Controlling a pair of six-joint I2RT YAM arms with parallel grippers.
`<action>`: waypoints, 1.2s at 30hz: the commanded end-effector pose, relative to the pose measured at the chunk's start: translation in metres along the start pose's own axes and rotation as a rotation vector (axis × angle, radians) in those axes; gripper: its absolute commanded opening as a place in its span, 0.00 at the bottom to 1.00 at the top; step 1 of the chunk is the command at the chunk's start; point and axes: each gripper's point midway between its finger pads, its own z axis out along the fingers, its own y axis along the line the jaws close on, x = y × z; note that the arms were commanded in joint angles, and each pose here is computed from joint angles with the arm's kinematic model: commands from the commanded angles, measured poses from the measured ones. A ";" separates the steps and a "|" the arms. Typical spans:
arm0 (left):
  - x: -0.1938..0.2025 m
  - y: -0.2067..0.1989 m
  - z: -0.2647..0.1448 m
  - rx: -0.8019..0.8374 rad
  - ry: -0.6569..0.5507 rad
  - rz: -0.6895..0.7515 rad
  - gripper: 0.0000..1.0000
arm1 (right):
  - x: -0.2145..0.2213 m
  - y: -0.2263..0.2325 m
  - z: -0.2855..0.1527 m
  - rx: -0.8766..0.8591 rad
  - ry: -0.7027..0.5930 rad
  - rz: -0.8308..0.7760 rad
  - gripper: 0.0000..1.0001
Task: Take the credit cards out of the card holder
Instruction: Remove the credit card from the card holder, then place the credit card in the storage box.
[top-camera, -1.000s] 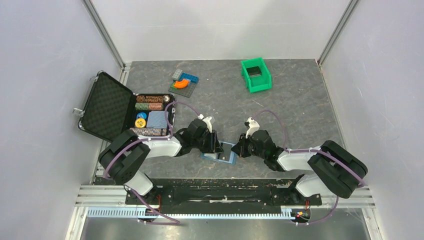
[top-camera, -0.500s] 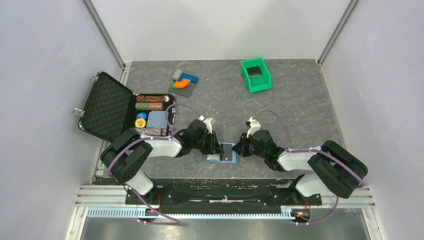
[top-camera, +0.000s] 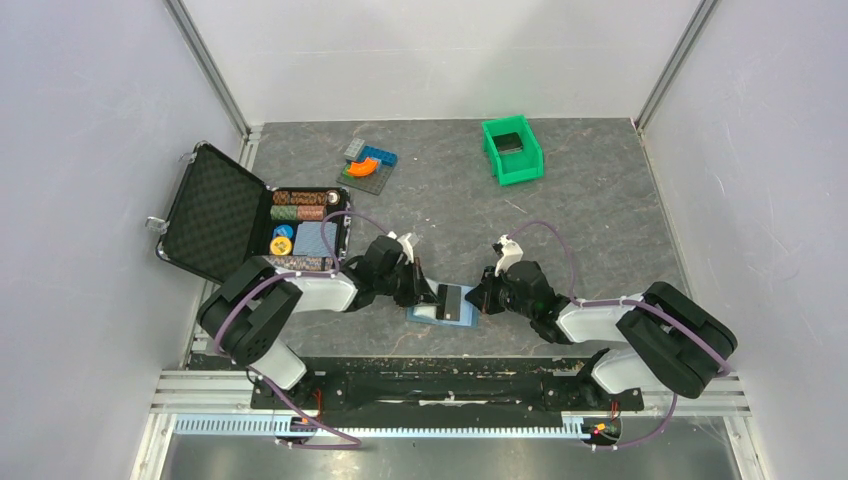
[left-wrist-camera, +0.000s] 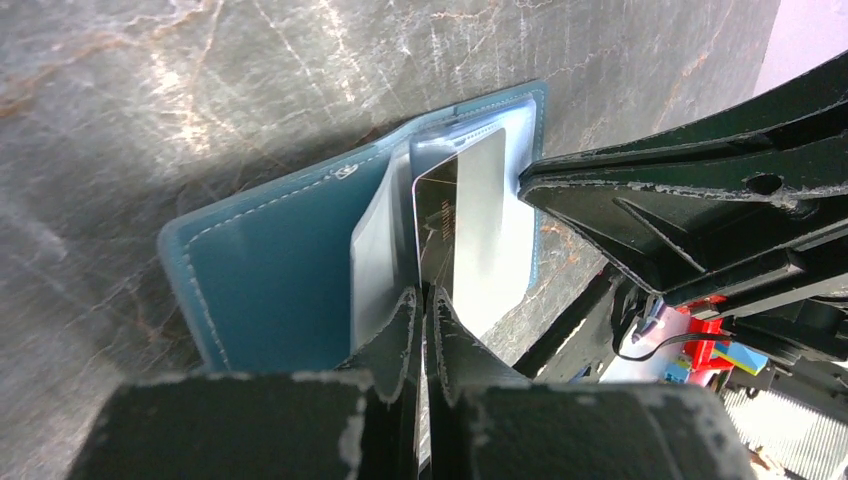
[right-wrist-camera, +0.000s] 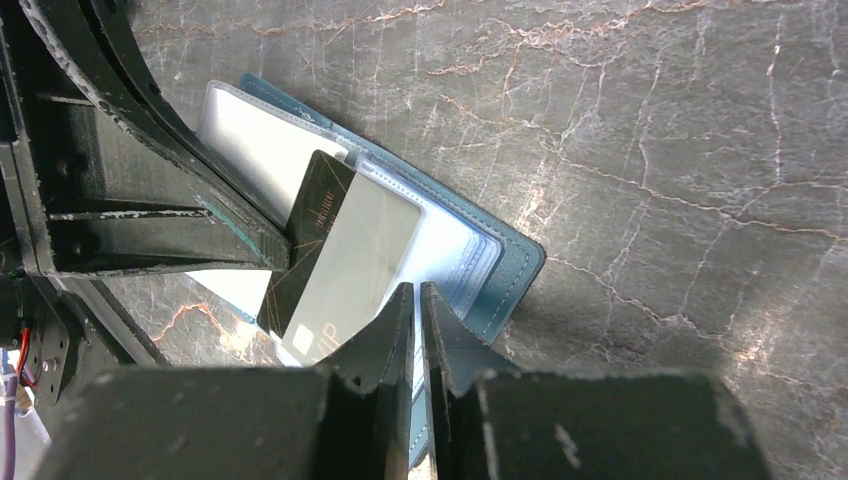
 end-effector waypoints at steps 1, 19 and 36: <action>-0.008 -0.003 -0.010 0.009 -0.043 -0.031 0.02 | 0.025 -0.026 -0.007 0.094 0.071 -0.001 0.08; -0.012 -0.004 -0.048 -0.034 -0.119 -0.023 0.02 | 0.003 -0.006 -0.008 0.017 0.038 -0.040 0.11; -0.006 -0.051 -0.093 0.120 -0.104 0.177 0.02 | -0.070 0.059 -0.041 -0.320 -0.069 -0.265 0.48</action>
